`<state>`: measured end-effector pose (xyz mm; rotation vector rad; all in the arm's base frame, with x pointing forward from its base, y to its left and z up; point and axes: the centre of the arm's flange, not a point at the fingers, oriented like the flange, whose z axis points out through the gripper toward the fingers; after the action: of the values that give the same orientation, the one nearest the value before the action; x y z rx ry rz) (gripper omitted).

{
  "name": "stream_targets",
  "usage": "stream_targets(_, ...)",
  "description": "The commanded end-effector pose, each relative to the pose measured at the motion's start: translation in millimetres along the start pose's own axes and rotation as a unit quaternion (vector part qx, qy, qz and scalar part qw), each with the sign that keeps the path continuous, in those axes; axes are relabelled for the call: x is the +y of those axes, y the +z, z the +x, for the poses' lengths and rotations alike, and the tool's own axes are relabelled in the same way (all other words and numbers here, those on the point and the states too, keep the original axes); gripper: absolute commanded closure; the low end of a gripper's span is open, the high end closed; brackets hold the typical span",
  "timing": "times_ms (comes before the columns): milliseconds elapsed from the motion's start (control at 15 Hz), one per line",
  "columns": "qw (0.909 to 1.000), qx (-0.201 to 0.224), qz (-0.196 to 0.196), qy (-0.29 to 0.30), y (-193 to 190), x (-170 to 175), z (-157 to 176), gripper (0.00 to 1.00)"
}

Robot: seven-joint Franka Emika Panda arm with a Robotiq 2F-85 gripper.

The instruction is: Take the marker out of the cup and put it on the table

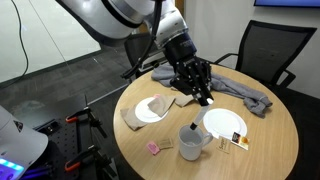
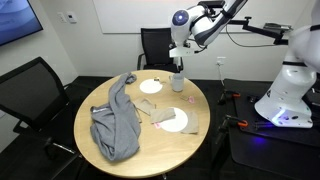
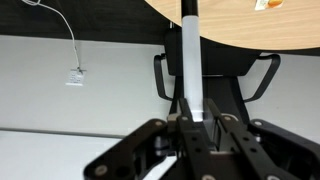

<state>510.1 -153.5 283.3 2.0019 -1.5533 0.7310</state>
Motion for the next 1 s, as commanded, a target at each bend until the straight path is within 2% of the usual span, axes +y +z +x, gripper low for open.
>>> stream_targets(0,0.9961,0.001,0.044,-0.077,-26.4,29.8,17.9,0.95)
stream_targets(333,0.9788,-0.001,0.092,-0.183,-45.0,37.3,25.0,0.95)
stream_targets(733,0.9453,-0.009,0.139,-0.295,-69.8,33.7,15.7,0.95)
stream_targets(933,0.9285,-0.028,0.164,-0.332,-79.0,27.6,6.3,0.95)
